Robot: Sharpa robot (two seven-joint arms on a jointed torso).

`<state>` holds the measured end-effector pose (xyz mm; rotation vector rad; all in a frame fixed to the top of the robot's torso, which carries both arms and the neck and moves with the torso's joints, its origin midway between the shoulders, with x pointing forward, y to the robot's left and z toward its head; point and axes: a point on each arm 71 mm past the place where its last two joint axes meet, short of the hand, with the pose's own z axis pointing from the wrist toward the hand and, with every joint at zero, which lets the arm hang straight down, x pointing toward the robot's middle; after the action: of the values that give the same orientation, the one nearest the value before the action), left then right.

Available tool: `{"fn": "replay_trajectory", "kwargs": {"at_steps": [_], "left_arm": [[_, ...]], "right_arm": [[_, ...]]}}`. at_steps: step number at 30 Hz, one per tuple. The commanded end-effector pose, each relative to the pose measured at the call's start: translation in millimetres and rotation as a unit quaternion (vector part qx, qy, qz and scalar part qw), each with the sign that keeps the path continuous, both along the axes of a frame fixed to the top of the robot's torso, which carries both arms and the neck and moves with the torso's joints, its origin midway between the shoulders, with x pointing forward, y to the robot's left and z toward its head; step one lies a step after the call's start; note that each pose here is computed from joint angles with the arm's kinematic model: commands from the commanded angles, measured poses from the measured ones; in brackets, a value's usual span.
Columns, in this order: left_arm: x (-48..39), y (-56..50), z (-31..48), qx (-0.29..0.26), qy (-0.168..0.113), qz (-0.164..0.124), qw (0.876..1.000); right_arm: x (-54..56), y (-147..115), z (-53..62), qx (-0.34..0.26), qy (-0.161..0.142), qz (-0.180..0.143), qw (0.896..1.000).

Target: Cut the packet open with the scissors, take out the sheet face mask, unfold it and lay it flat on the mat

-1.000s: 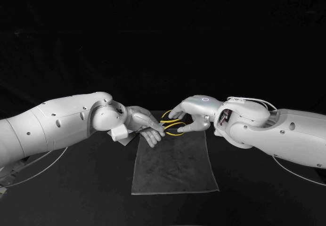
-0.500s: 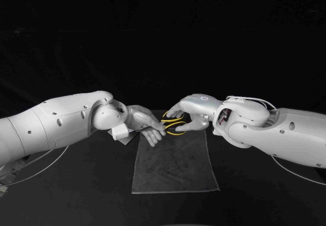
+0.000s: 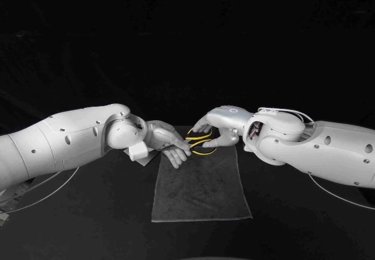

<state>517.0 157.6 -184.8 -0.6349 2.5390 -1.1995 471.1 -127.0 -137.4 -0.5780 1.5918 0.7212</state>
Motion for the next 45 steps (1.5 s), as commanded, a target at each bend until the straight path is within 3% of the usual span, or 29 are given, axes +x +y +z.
{"fn": "replay_trajectory", "kwargs": {"at_steps": [1, 17, 33, 45], "left_arm": [[-2.6, -4.2, 2.0, -0.015, 0.007, -0.012, 1.000], [-4.2, -5.3, 2.5, -0.024, 0.014, -0.013, 1.000], [-8.7, -11.0, 3.1, -0.029, 0.020, -0.032, 0.999], [-10.6, -15.3, 3.4, -0.031, 0.022, -0.039, 0.999]], "right_arm": [[2.2, 1.2, -2.6, -0.019, -0.001, 0.000, 1.000], [3.7, 7.9, -20.0, -0.042, 0.025, 0.003, 0.999], [13.3, 18.8, -33.5, -0.064, 0.028, -0.007, 0.998], [16.3, 32.0, -48.8, -0.099, 0.048, -0.010, 0.994]]}}
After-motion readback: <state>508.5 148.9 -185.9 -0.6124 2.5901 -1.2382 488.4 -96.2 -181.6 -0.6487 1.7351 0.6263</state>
